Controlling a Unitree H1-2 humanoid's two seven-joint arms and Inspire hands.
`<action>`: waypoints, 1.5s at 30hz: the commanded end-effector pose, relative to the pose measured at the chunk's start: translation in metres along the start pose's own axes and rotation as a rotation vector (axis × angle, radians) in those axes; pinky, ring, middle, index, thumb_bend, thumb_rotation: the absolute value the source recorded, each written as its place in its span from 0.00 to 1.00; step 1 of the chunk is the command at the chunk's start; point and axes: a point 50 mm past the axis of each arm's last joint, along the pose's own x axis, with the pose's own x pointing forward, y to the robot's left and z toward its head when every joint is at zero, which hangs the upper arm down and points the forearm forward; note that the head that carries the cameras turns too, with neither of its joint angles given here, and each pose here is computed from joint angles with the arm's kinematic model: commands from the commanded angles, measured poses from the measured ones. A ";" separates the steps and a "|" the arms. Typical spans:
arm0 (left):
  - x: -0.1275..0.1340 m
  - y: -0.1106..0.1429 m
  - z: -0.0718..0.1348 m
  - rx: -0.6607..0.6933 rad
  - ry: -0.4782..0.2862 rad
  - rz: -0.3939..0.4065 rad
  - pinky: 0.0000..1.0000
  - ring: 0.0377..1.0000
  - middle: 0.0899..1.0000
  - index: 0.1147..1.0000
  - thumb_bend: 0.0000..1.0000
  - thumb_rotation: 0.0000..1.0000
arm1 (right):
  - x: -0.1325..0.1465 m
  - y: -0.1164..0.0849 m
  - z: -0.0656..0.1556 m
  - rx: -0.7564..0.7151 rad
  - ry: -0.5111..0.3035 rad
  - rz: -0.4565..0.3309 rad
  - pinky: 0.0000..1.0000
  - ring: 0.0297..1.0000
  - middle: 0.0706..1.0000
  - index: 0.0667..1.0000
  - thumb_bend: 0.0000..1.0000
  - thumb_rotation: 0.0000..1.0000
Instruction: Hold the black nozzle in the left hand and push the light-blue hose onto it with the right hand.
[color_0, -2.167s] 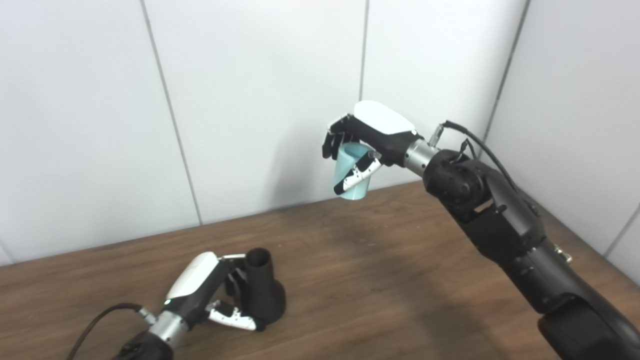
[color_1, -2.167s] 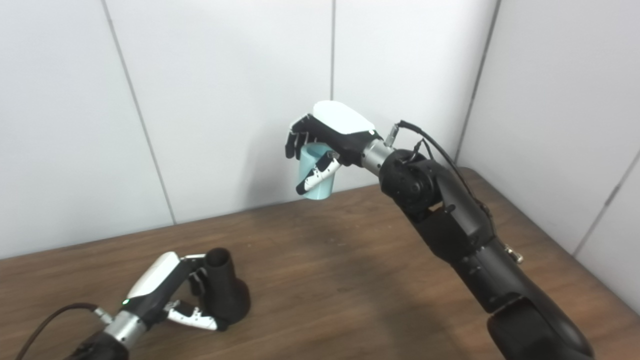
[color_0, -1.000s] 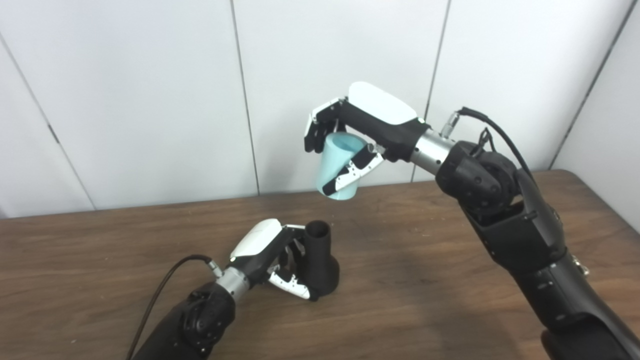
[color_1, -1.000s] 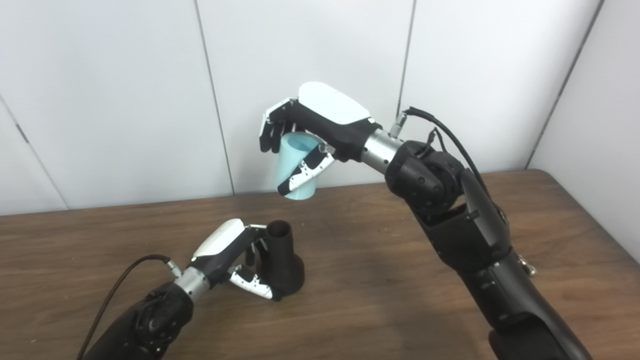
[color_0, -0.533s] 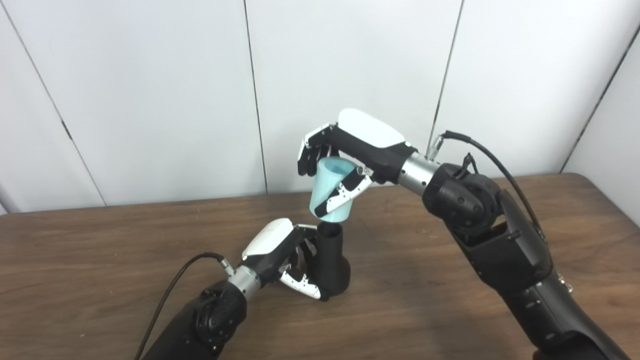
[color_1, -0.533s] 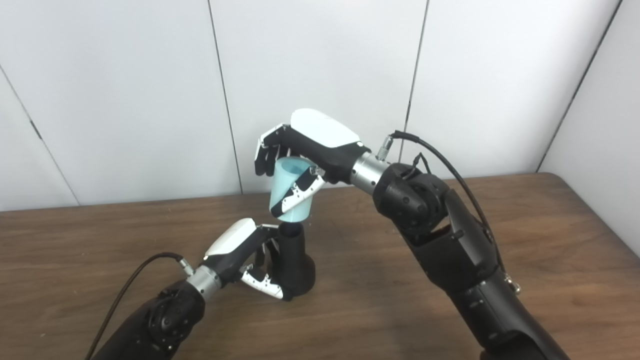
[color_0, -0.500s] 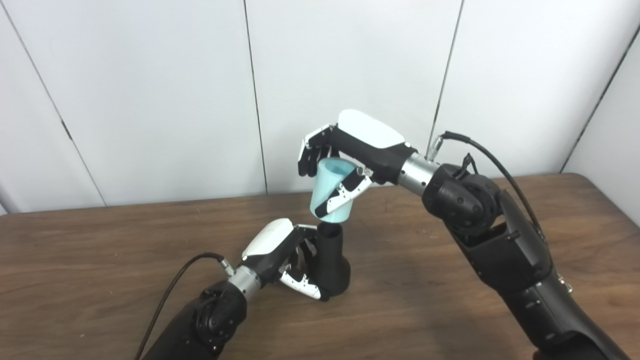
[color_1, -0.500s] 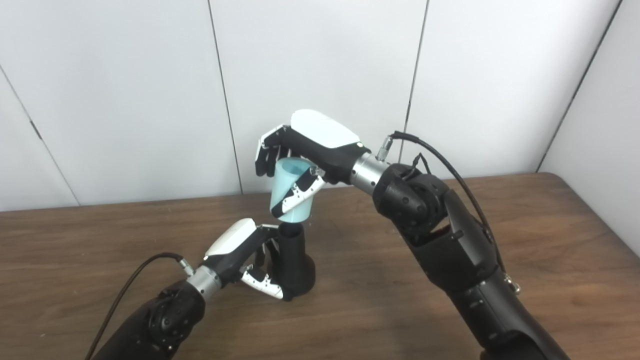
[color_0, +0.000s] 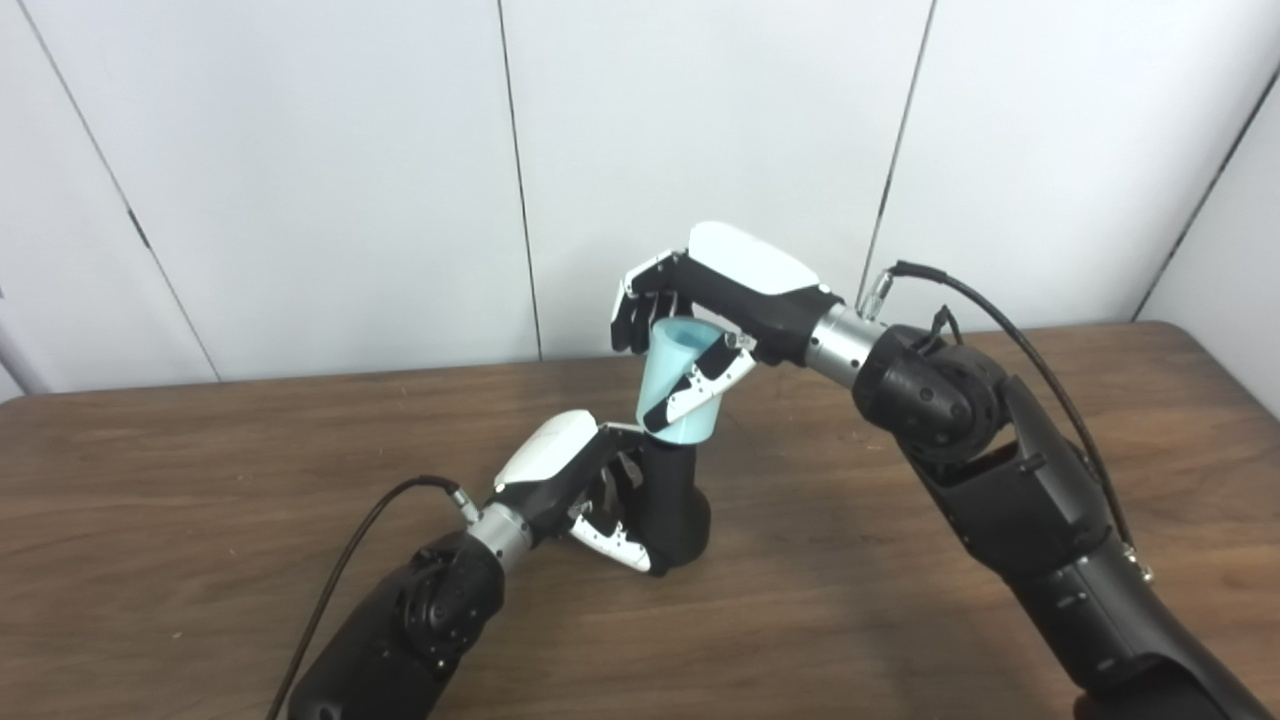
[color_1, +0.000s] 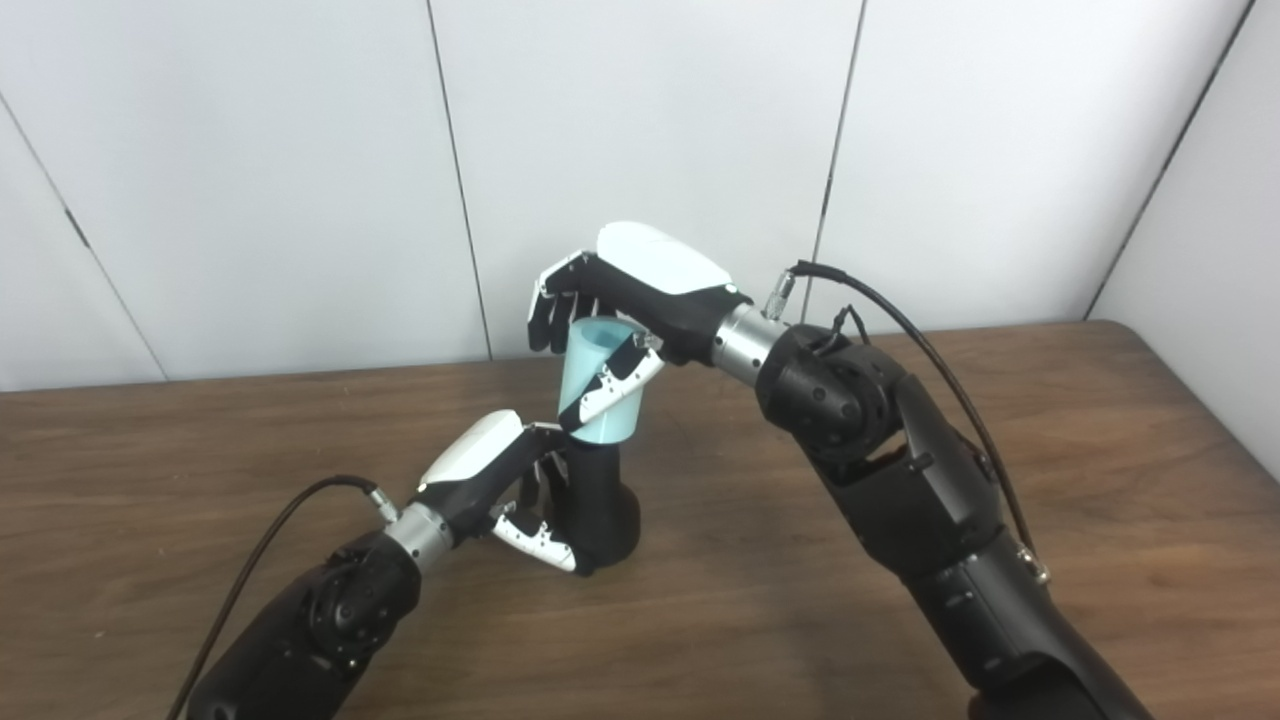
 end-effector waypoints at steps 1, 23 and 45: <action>-0.007 -0.019 -0.010 0.018 0.060 -0.108 0.41 0.42 0.41 0.42 0.53 0.00 | 0.003 -0.024 0.010 -0.048 -0.058 -0.038 0.35 0.42 0.46 0.46 0.50 0.00; -0.009 -0.015 -0.004 0.028 0.058 -0.094 0.39 0.41 0.40 0.43 0.53 0.00 | 0.004 0.003 0.010 0.022 -0.045 -0.007 0.35 0.41 0.45 0.47 0.50 0.00; -0.006 -0.012 -0.005 0.020 0.064 -0.101 0.35 0.39 0.39 0.43 0.53 0.00 | 0.001 0.013 0.011 0.038 -0.065 0.027 0.36 0.42 0.45 0.47 0.50 0.00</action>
